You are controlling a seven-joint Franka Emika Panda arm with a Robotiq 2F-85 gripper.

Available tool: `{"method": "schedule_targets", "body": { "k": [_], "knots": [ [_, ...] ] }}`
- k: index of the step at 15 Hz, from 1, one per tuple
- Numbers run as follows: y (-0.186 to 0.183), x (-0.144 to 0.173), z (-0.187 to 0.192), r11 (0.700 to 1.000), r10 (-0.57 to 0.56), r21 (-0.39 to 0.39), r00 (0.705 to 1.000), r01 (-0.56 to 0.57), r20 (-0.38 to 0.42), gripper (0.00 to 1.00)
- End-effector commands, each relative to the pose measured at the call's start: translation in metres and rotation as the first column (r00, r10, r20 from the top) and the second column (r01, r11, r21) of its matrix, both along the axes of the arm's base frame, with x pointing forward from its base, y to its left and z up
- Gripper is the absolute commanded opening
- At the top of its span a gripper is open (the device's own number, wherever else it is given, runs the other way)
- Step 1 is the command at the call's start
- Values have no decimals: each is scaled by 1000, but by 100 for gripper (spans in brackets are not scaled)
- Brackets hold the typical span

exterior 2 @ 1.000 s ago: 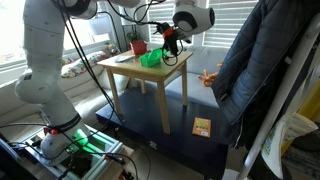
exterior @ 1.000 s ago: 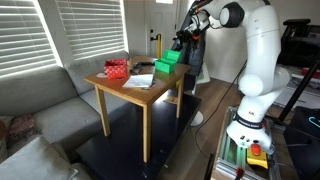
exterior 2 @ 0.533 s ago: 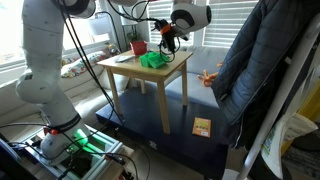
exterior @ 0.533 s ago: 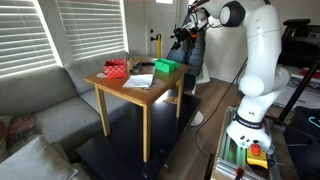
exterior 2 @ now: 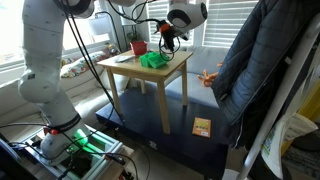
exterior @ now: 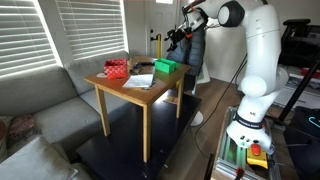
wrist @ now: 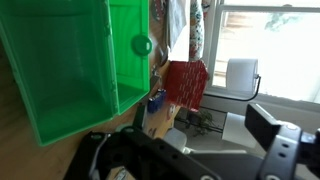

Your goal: Close the green container

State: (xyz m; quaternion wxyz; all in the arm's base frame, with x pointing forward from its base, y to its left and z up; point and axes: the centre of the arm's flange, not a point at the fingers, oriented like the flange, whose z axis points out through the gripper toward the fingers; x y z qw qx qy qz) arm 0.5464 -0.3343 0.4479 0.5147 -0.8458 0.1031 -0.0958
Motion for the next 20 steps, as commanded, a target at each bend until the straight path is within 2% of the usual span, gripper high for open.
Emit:
{"method": "schedule_targets", "body": {
  "k": [1, 7, 10, 13, 14, 20],
  "knots": [
    [2, -8, -3, 993, -78, -92, 993, 70, -92, 100],
    [-11, -27, -22, 982, -98, -175, 984, 72, -145, 100],
    [-17, -40, -28, 978, -112, -191, 983, 83, -143, 100],
    [-22, -52, -36, 970, -136, -218, 985, 110, -108, 100],
    [-30, -30, -35, 977, -119, -190, 984, 93, -134, 100],
    [-32, -38, -40, 974, -127, -200, 985, 103, -115, 100]
  ]
}}
